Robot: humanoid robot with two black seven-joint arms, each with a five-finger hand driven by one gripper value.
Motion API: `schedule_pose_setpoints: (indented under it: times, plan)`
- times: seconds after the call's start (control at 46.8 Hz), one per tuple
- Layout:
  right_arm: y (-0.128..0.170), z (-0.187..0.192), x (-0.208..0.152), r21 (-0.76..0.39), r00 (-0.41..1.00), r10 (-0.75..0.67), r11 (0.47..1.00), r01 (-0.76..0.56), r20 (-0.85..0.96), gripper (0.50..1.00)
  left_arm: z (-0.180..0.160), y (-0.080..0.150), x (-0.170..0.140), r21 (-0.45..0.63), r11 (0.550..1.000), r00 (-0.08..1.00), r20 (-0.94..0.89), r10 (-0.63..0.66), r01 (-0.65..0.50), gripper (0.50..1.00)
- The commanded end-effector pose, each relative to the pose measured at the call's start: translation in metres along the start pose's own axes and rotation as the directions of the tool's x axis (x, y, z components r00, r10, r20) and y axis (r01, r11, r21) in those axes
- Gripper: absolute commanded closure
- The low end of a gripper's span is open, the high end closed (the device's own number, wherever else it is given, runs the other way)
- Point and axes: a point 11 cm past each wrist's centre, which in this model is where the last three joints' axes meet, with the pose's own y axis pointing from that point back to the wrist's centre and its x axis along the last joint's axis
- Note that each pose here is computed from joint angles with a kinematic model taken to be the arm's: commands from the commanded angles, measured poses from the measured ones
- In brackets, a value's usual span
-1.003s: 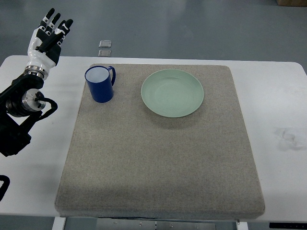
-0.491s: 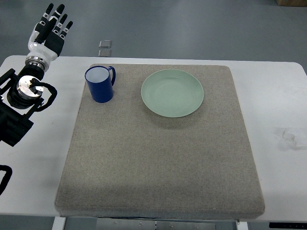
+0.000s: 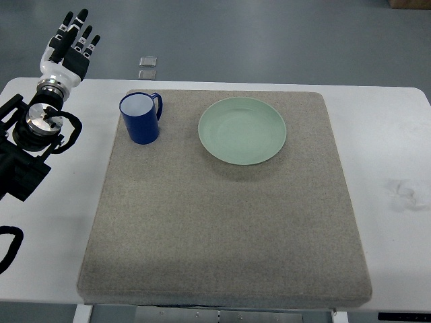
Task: Place cup left of plate with left hand
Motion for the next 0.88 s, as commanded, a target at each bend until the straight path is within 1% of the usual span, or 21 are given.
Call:
schedule_pose_setpoints:
  times: [0.0, 0.064, 0.128, 0.299, 0.64, 0.854]
  plan:
    - [0.0, 0.0, 0.0003, 0.0, 1.0, 0.001, 1.0, -0.001, 0.0, 0.568, -0.0008, 0.0002, -0.0011, 0.001, 1.0, 1.0, 0.002, -0.011, 0.011, 0.536]
    - [0.0, 0.0, 0.0003, 0.0, 1.0, 0.001, 1.0, -0.001, 0.0, 0.568, -0.0004, 0.0003, -0.0018, 0.001, 1.0, 1.0, 0.003, -0.023, 0.023, 0.531]
    - [0.0, 0.0, 0.0003, 0.0, 1.0, 0.001, 1.0, -0.001, 0.0, 0.568, 0.0015, -0.0001, -0.0022, -0.003, 1.0, 1.0, -0.001, -0.027, 0.027, 0.506]
    - [0.0, 0.0, -0.0002, 0.0, 1.0, -0.001, 1.0, 0.001, 0.0, 0.568, 0.0042, -0.0002, 0.0004, -0.007, 1.0, 1.0, 0.002, -0.021, 0.021, 0.506]
    - [0.0, 0.0, 0.0003, 0.0, 1.0, 0.001, 1.0, -0.001, 0.0, 0.568, -0.0012, 0.0, -0.0019, 0.002, 1.0, 1.0, 0.0, -0.023, 0.023, 0.504]
    - [-0.0003, 0.0009, -0.007, -0.002, 1.0, -0.03, 1.0, 0.03, 0.003, 0.568, -0.0015, 0.0005, -0.0009, 0.004, 1.0, 1.0, 0.003, -0.022, 0.022, 0.504]
